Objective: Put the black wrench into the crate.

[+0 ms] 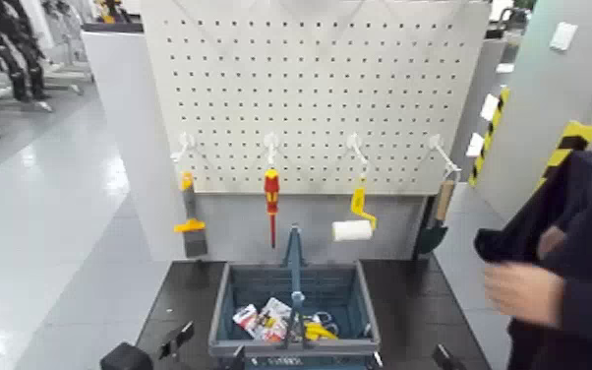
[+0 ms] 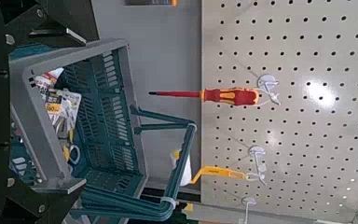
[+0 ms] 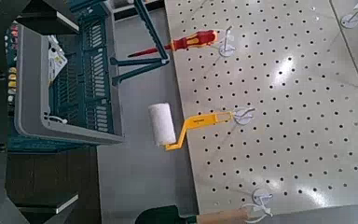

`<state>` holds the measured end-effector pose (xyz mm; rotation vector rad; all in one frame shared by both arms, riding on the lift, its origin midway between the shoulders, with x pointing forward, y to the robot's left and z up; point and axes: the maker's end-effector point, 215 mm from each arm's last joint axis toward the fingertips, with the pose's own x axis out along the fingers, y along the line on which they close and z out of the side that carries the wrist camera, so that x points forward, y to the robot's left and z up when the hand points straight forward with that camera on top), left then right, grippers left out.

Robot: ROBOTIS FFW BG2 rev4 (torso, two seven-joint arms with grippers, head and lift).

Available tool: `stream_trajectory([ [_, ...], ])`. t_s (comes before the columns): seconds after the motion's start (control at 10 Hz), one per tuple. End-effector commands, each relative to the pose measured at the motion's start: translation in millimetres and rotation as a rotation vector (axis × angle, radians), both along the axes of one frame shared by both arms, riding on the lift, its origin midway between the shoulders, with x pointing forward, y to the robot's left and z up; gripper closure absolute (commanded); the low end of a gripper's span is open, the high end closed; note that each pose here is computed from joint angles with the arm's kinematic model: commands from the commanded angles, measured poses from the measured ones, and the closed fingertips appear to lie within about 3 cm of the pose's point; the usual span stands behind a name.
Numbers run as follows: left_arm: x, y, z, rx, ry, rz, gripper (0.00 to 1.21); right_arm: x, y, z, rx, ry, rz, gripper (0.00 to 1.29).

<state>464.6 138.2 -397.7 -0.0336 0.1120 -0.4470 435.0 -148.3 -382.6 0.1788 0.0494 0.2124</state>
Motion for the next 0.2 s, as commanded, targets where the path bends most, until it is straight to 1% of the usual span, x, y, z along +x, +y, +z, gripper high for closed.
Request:
stream_trajectory([
  [0.1,-1.6,1.3,-1.3,-0.003,0.003,0.008,0.24,-2.3,-1.5,-0.2,-0.010,0.000,-0.012,0.07],
  [0.2,-1.3,2.5,-1.3,-0.002,0.003,0.011,0.24,-2.5,-0.9,-3.4,-0.012,0.010,-0.010,0.08],
])
